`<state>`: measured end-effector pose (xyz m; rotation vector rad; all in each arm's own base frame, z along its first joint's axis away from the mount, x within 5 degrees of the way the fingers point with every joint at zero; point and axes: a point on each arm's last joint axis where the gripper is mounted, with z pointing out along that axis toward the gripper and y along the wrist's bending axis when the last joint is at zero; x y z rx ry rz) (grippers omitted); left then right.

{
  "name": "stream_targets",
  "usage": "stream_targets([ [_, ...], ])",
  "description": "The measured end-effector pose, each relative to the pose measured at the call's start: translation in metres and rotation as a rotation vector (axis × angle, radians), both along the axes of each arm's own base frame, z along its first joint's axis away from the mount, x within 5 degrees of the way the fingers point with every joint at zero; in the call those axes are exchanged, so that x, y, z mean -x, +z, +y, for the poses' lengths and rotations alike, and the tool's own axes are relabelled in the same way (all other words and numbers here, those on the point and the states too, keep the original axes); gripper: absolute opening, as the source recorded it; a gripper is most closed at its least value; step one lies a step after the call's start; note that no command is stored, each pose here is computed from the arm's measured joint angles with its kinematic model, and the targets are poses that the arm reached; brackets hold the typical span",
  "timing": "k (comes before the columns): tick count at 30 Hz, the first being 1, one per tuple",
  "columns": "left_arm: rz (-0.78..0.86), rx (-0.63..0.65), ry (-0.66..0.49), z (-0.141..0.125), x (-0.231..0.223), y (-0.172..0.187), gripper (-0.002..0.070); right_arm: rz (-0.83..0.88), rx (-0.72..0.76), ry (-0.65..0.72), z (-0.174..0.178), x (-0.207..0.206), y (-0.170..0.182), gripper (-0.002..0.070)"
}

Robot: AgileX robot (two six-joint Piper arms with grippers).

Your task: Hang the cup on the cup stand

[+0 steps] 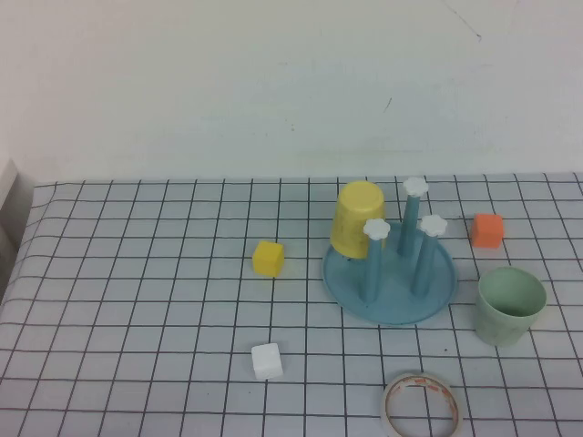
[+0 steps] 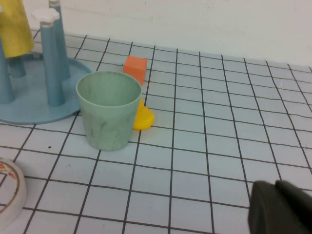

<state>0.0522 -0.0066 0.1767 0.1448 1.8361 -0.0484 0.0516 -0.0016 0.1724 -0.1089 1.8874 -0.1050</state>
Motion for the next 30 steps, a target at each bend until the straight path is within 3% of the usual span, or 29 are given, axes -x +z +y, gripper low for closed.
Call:
stream_targets([
  [17, 0.0, 0.0, -0.005, -0.0001, 0.0, 0.0, 0.0, 0.0, 0.002, 0.0, -0.0001, 0.0, 0.0, -0.0001],
  [30, 0.016, 0.136, 0.042, 0.0008, -0.0001, 0.0, 0.0, 0.0, 0.002, 0.0, -0.0001, 0.0, 0.0, -0.0001],
])
